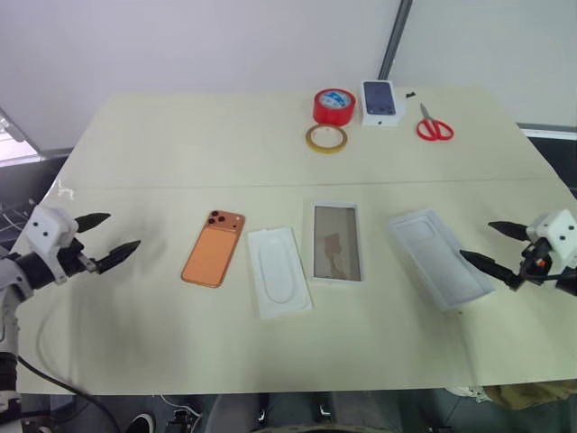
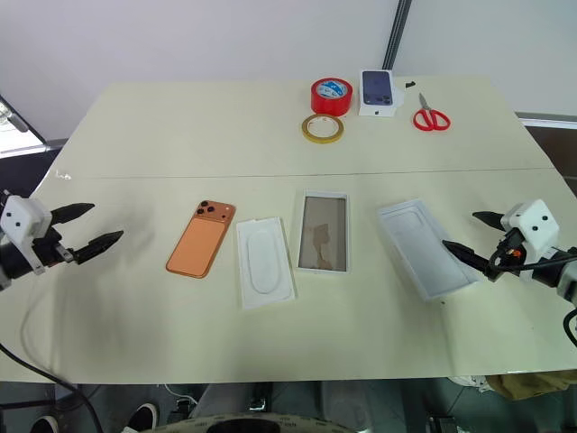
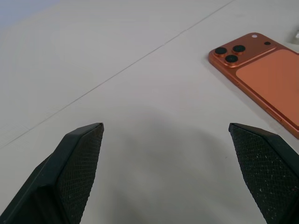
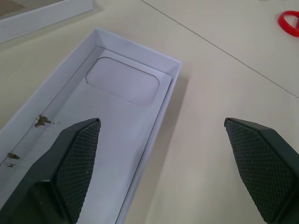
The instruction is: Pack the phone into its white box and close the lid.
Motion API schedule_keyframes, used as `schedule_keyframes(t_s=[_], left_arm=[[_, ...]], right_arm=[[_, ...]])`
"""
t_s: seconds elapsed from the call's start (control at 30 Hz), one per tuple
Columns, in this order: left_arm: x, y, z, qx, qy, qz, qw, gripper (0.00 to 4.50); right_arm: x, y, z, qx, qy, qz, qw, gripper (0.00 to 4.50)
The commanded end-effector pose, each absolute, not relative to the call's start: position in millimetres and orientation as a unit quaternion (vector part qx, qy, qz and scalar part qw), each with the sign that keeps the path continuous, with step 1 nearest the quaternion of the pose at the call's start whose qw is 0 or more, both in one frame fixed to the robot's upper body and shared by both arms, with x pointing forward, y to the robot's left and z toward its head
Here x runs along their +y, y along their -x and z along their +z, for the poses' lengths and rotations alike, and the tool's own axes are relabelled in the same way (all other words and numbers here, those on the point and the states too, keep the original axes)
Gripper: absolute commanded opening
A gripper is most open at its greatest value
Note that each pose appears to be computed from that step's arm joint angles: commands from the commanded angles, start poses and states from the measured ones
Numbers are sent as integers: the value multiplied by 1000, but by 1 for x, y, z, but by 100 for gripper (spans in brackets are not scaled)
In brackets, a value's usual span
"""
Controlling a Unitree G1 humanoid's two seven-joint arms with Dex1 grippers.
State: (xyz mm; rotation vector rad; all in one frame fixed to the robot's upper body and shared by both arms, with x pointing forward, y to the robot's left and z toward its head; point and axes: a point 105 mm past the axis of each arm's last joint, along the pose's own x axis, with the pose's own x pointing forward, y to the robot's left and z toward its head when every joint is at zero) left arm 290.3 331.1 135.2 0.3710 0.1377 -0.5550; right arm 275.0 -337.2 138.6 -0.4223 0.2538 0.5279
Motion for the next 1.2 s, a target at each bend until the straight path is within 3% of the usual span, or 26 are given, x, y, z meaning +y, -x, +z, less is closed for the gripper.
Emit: schedule_keyframes(t_s=[0.03, 0.2, 0.33, 0.43, 0.53, 0.67, 0.87, 1.2], left_arm=[[321, -296, 146, 56, -173, -277, 944, 450], [282, -294, 152, 60, -93, -333, 936, 450], [234, -294, 148, 83, -48, -386, 918, 450], [207, -290, 138, 125, -14, -405, 905, 450], [178, -274, 130, 194, 88, -459, 862, 450], [166, -260, 116, 266, 76, -474, 836, 450], [150, -243, 110, 350, 159, -490, 782, 450], [123, -249, 88, 373, 209, -477, 768, 450]], right_arm=[[-331, -277, 150, 99, 221, 266, 933, 444], [-311, -281, 162, 70, 234, 296, 923, 444], [-267, -283, 173, 30, 251, 357, 899, 444], [-247, -283, 174, 21, 264, 390, 882, 444], [-218, -280, 175, 7, 261, 440, 859, 444], [-188, -269, 174, 2, 266, 507, 820, 444], [-185, -276, 164, 9, 268, 512, 816, 444], [-169, -278, 156, 1, 272, 535, 800, 444]])
